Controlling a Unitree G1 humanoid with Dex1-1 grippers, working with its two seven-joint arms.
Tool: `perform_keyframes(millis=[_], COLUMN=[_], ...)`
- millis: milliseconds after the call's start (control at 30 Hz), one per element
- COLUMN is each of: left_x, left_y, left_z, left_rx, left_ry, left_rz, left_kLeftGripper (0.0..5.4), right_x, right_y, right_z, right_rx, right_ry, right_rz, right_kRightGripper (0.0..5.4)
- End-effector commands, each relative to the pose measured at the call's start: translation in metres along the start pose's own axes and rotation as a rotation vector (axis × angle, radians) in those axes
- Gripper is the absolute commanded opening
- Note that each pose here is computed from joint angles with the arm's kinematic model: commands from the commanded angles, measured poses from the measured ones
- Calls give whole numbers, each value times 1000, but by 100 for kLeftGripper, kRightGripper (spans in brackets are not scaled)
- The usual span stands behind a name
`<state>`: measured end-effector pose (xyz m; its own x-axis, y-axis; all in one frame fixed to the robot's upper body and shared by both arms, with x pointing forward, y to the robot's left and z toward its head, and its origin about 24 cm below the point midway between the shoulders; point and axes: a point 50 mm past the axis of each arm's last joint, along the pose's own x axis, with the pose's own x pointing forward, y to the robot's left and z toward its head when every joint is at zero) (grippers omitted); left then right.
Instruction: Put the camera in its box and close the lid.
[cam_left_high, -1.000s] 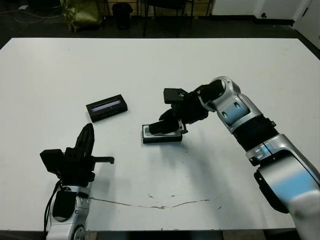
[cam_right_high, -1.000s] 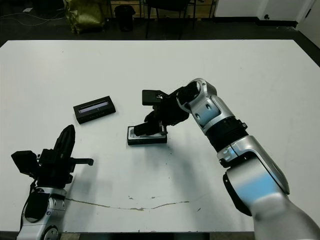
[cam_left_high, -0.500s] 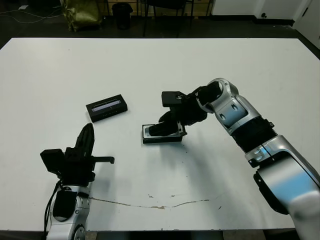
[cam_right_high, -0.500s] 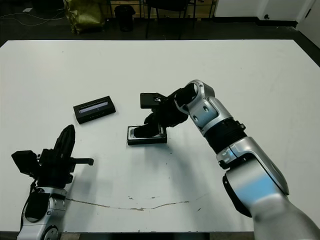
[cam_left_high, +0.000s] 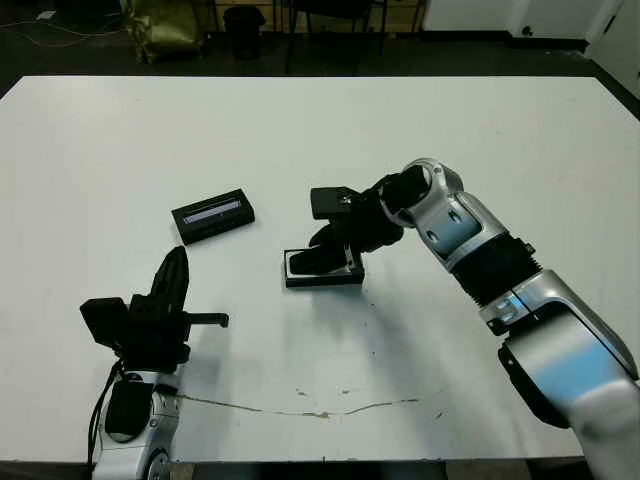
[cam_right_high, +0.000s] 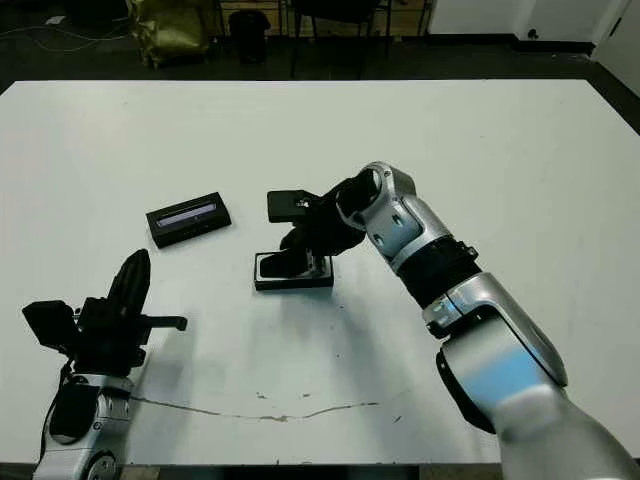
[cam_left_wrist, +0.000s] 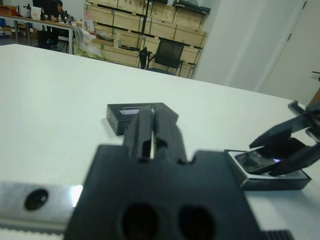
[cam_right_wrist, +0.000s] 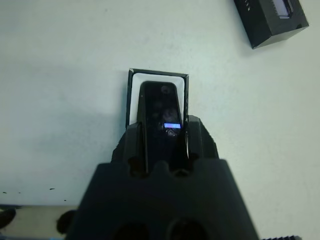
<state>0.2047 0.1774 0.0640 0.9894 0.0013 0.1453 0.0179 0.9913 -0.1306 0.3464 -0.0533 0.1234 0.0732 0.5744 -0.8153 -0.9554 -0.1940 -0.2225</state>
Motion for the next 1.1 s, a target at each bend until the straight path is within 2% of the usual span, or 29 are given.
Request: perform_keyframes(millis=[33,200,467,767,967,1100], left_x=[-4,-4,-3,-4,-4,-4], left_y=[3,2,3,3,4,3], left_z=[-5,-5,-6,-5,-6,-5], left_rx=[6,19,16,23,26,31], left_ry=[36,36,34,35,34,40], left_rz=[11,18,11,18,18,19], left_kLeftGripper=[0,0,0,0,0,0], right_x=[13,17,17,-3,-17,-25], right_y=[6,8,9,-3,-11,-16], right_z=[0,0,0,3,0,-1], right_rx=[2,7,11,-92,-90,-41], right_ry=[23,29,-55,-58,-76,-88], right_rz=[34,29,-29,-94,-146,-172], right_kRightGripper=[72,71,69,270,401,491])
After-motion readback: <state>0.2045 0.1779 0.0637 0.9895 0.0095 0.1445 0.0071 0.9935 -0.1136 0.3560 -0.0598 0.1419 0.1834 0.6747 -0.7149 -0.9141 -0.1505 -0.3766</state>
